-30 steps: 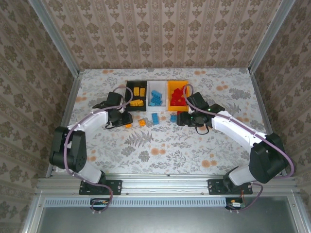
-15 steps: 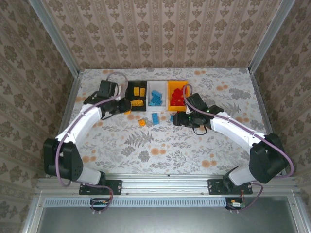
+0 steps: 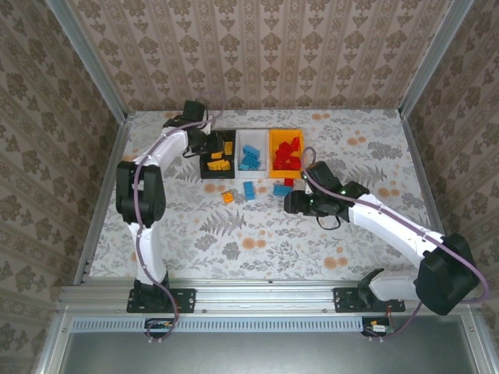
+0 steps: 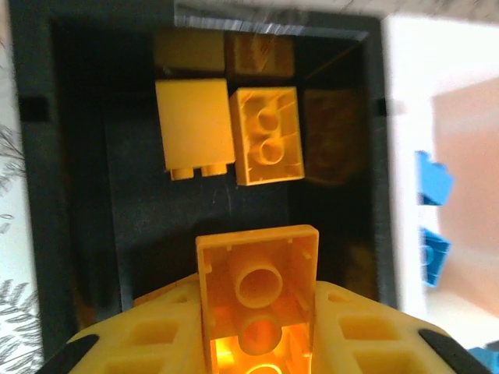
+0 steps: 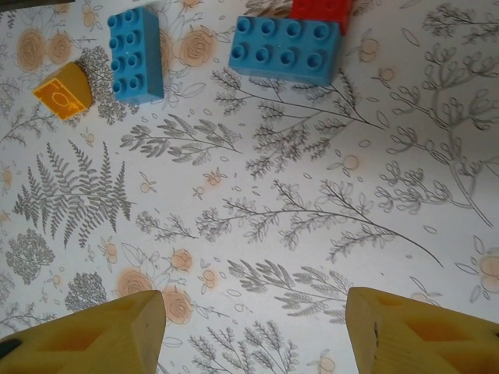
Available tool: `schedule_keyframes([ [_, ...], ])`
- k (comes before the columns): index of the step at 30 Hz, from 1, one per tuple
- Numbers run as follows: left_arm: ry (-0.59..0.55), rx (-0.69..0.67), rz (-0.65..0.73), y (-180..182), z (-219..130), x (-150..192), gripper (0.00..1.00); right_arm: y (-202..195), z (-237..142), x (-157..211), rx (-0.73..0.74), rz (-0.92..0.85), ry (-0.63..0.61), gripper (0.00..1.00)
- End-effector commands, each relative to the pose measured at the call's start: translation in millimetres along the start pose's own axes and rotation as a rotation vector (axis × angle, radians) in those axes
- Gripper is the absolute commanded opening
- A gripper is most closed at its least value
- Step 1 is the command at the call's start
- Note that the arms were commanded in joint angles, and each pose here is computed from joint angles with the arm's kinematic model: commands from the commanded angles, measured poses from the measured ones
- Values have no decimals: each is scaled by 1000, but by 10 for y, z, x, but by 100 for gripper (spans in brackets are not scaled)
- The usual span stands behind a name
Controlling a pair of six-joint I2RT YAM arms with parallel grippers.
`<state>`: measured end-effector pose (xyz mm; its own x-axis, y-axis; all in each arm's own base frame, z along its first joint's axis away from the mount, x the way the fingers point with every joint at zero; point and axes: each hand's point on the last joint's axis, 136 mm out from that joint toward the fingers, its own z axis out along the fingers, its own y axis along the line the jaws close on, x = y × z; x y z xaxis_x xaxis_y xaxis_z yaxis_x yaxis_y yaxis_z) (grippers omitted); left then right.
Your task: Sort the legos into containers by color
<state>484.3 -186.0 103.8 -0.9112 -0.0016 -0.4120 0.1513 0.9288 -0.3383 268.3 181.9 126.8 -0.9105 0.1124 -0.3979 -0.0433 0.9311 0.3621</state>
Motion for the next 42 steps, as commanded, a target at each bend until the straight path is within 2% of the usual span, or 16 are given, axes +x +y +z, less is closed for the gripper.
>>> schedule_keyframes([
  [1, -6, 26, 10, -88, -141, -88, 40, -206, -11, 119, 70, 23, 17, 65],
  [8, -26, 22, 16, -127, -305, -63, 61, -156, 48, 77, 47, 27, 23, 66],
  [15, -78, 46, 27, -222, -664, 33, 71, -162, 142, 100, 48, 33, 39, 67],
  [19, -105, 56, 32, -237, -862, 272, 74, -279, 272, 243, 81, 41, 85, 69],
  [25, -87, 57, -4, -178, -979, 791, 78, -324, 433, 302, 87, 49, 107, 70],
  [34, -20, 26, -7, -214, -848, 1531, 89, -332, 576, 351, 85, 53, 138, 70],
  [42, 47, 3, 29, -351, -574, 1749, 91, -331, 574, 365, 78, 49, 138, 70],
])
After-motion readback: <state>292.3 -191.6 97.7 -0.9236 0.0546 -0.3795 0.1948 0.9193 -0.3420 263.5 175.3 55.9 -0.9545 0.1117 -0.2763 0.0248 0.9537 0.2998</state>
